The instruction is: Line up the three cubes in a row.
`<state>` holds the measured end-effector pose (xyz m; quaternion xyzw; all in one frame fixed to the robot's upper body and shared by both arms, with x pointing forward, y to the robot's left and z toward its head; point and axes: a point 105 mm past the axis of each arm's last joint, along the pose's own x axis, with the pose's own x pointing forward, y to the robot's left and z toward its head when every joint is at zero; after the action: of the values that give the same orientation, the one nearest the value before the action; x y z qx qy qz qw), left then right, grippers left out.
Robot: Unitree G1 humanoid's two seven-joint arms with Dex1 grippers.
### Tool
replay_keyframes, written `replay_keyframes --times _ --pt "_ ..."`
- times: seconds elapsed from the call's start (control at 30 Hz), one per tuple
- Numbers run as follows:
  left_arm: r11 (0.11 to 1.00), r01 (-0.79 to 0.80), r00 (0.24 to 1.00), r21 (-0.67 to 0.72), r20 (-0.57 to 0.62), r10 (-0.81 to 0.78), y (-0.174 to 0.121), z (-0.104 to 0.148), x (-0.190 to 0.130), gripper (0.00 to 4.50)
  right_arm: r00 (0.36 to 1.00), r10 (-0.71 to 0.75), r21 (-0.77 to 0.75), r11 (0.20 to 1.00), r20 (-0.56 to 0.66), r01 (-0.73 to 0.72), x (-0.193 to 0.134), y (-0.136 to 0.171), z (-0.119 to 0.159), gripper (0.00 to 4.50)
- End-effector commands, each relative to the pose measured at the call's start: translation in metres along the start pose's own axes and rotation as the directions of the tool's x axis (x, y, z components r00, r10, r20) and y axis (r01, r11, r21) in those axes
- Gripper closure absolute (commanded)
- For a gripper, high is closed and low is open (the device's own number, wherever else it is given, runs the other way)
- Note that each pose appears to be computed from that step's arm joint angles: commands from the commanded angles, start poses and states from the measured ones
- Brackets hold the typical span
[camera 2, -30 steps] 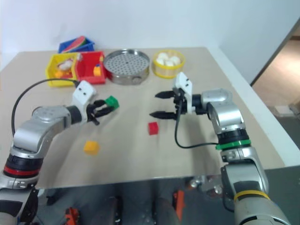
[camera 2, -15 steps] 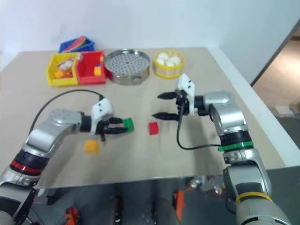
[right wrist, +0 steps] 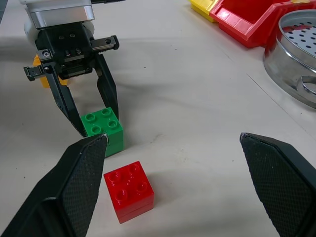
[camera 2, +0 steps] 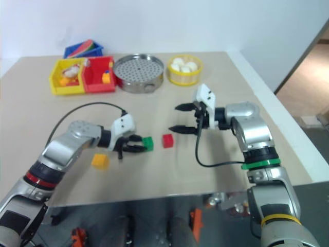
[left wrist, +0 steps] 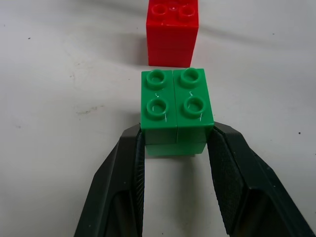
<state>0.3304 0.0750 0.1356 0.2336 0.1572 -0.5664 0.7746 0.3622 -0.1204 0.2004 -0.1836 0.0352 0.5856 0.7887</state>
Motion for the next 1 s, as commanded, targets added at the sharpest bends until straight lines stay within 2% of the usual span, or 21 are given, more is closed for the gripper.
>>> replay_keyframes --times 0.03,1.0 --pt "0.998 -0.015 1.0 0.061 0.011 0.014 0.0056 0.0082 -0.0061 3.21 0.999 0.003 -0.031 1.0 0.051 -0.001 -0.0092 0.0005 0.0162 0.0" --pt "0.995 0.006 1.0 0.104 0.001 -0.006 0.0109 0.005 -0.0028 3.21 1.0 0.008 -0.055 0.998 0.023 -0.007 -0.0096 0.004 0.0119 0.0"
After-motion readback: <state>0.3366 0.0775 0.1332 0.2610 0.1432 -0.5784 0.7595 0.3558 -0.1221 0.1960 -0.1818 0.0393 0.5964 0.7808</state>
